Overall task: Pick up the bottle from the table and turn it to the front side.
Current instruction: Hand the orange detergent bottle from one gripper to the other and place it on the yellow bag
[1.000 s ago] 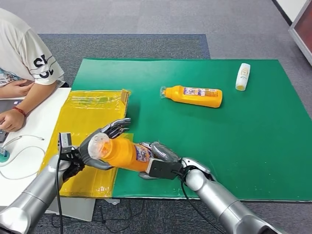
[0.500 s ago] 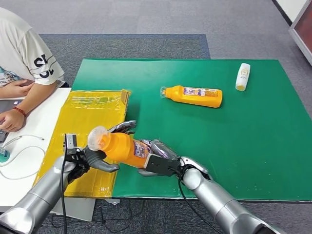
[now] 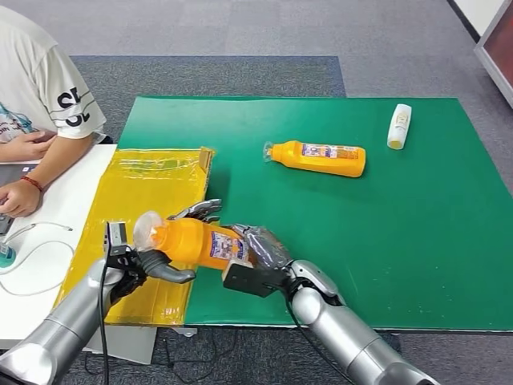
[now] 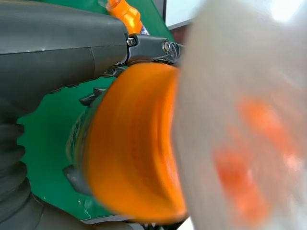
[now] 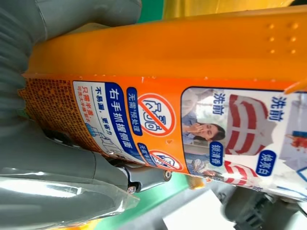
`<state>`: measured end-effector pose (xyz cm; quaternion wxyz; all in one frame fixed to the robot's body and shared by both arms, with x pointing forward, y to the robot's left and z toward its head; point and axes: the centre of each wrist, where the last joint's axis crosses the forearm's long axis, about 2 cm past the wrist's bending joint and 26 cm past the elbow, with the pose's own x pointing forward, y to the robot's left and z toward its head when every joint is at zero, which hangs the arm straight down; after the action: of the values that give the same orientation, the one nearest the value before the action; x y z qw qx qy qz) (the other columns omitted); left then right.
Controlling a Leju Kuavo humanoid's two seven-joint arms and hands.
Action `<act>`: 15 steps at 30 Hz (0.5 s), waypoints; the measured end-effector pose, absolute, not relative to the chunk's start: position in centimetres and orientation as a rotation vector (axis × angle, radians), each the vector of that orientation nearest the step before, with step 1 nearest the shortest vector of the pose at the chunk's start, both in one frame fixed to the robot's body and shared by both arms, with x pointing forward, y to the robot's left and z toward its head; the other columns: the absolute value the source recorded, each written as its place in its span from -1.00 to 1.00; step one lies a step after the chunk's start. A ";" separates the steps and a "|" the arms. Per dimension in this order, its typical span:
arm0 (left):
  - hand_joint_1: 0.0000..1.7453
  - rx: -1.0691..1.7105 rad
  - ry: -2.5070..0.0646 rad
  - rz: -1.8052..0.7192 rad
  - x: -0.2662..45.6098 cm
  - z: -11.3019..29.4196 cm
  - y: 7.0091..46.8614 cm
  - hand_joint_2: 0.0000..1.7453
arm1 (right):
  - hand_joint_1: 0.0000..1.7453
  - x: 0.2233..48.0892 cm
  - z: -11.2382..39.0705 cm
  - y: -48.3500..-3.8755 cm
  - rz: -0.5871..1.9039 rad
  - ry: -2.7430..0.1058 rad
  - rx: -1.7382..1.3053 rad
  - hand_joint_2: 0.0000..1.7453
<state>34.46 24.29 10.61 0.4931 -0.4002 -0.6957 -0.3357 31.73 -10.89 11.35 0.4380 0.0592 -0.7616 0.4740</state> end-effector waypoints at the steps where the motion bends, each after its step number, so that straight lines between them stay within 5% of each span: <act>1: -1.00 -0.968 -1.686 -0.809 34.3 10.5 24.4 1.00 | 1.00 31.4 11.5 -10.7 1.186 -1.904 0.134 1.00; 15: -1.00 -0.961 -1.678 -0.776 33.7 9.7 25.0 1.00 | 1.00 29.6 12.2 -9.8 1.196 -1.943 0.186 1.00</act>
<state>33.72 25.03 9.71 0.5046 -0.3983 -0.6952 -0.3216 29.61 -9.79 12.19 0.4134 0.0742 -0.7730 0.4756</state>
